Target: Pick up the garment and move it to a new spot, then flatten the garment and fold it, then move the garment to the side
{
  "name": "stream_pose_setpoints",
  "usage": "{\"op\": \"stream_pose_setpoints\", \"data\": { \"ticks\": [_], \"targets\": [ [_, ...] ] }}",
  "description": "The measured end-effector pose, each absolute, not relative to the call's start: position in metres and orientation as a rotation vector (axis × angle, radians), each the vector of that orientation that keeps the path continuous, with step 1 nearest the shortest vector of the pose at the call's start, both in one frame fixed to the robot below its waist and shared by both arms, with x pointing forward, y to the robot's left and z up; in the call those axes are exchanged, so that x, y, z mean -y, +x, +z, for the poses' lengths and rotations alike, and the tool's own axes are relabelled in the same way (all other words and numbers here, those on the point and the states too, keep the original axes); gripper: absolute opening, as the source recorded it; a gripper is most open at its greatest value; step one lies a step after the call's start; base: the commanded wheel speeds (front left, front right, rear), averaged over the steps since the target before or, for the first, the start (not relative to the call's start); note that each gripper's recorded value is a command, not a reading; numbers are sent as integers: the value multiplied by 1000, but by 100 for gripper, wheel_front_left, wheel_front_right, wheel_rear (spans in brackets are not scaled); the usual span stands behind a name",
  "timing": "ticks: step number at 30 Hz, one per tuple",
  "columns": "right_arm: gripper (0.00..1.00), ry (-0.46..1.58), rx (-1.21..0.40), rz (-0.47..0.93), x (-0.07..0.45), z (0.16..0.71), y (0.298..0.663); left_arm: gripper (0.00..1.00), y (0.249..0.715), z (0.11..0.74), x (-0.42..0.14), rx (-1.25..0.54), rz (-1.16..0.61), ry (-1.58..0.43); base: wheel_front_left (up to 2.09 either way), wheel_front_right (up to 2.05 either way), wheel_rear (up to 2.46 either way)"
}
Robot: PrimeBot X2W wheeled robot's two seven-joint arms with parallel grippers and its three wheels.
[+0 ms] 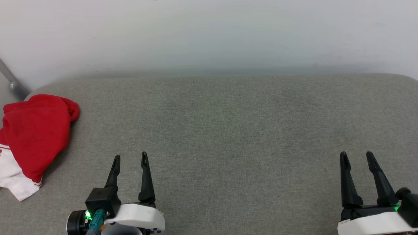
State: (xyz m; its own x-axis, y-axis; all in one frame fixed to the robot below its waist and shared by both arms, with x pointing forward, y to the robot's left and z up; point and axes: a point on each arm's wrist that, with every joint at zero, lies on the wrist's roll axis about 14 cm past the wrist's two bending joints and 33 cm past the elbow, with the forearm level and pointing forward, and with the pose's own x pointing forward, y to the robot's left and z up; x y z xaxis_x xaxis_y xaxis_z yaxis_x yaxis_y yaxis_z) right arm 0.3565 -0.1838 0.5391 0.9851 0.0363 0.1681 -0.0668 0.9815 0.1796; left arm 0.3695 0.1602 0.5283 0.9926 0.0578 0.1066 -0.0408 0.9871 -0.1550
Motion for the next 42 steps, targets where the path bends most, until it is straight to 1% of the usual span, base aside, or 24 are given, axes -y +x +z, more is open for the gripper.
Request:
{"op": "stream_pose_setpoints", "data": {
  "ticks": [13,26,42],
  "targets": [
    [100,105,181,69,179,541,354,100,367,523,-156,114,32,-89,0,0,0],
    [100,71,192,82,176,541,348,100,361,518,-153,116,17,-32,0,0,0],
    [100,134,170,82,174,533,347,100,360,517,-156,113,29,-51,0,0,0]
  ]
}}
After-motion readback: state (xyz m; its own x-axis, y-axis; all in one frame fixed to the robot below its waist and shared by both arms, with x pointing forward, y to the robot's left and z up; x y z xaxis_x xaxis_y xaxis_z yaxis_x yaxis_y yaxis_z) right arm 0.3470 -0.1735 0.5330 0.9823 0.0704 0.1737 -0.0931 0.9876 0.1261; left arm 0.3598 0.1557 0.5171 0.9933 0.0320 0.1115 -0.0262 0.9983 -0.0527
